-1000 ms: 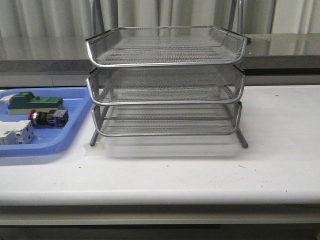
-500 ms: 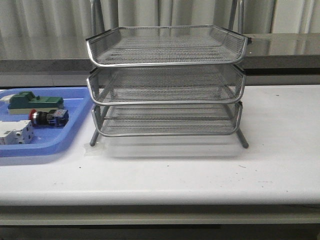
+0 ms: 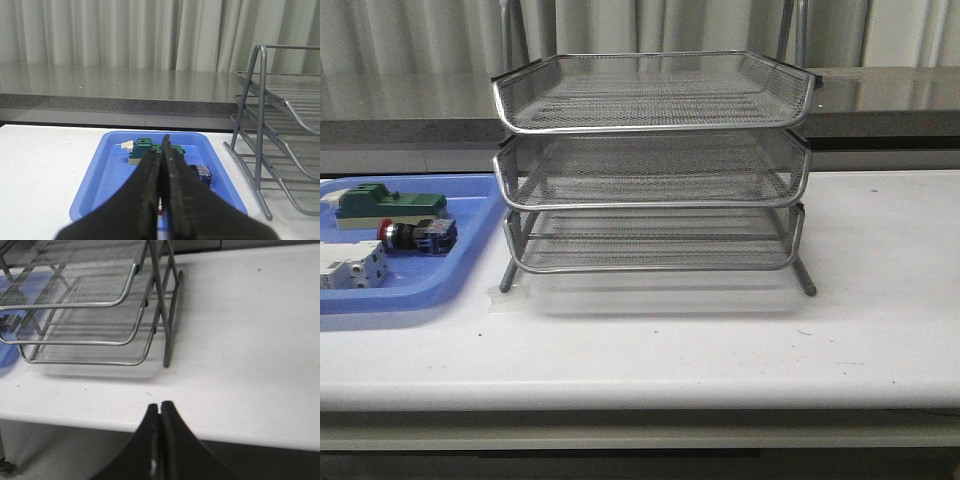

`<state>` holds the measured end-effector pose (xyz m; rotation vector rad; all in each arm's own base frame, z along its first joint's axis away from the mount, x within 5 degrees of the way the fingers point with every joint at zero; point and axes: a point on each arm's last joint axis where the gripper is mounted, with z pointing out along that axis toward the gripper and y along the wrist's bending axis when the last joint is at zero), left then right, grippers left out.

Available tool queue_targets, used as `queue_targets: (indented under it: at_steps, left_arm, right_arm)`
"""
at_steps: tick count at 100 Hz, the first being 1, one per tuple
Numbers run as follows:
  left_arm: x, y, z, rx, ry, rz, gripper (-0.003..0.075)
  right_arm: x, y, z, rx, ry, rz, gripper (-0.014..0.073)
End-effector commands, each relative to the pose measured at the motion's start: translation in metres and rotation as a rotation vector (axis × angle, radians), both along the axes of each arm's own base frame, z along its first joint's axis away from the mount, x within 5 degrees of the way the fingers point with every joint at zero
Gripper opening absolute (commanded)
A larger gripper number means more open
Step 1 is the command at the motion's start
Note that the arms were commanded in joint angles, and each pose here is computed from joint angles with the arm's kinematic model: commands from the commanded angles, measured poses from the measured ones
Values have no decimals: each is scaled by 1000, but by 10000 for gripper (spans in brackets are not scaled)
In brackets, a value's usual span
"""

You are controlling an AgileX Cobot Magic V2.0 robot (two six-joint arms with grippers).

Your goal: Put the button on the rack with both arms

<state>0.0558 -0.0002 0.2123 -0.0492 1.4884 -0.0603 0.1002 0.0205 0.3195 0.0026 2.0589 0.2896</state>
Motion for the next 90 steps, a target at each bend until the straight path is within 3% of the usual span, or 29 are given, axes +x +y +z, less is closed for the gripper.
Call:
queue_targets:
  at_steps: [1, 22, 36, 46, 65, 71, 90]
  left_arm:
    - [-1, 0, -6, -17, -68, -7, -20]
    - [-1, 0, -6, -17, -68, -7, -20]
    - [-1, 0, -6, -17, -68, -7, -20]
    - [-1, 0, -6, -17, -68, -7, -20]
    - [-1, 0, -6, -17, -68, -7, -20]
    - [-1, 0, -6, -17, -68, -7, -20]
    - [-1, 0, -6, -17, -68, -7, -20]
  right_arm:
    - [16, 4, 13, 75, -15, -7, -60]
    - [38, 14, 0, 227, 124, 2, -60]
    - [50, 17, -8, 261, 187, -3, -45]
    - [57, 18, -13, 282, 225, -9, 48]
    - [70, 22, -18, 379, 247, -39, 380]
    - [76, 21, -18, 405, 227, -61, 417]
    - [97, 21, -28, 451, 233, -113, 411]
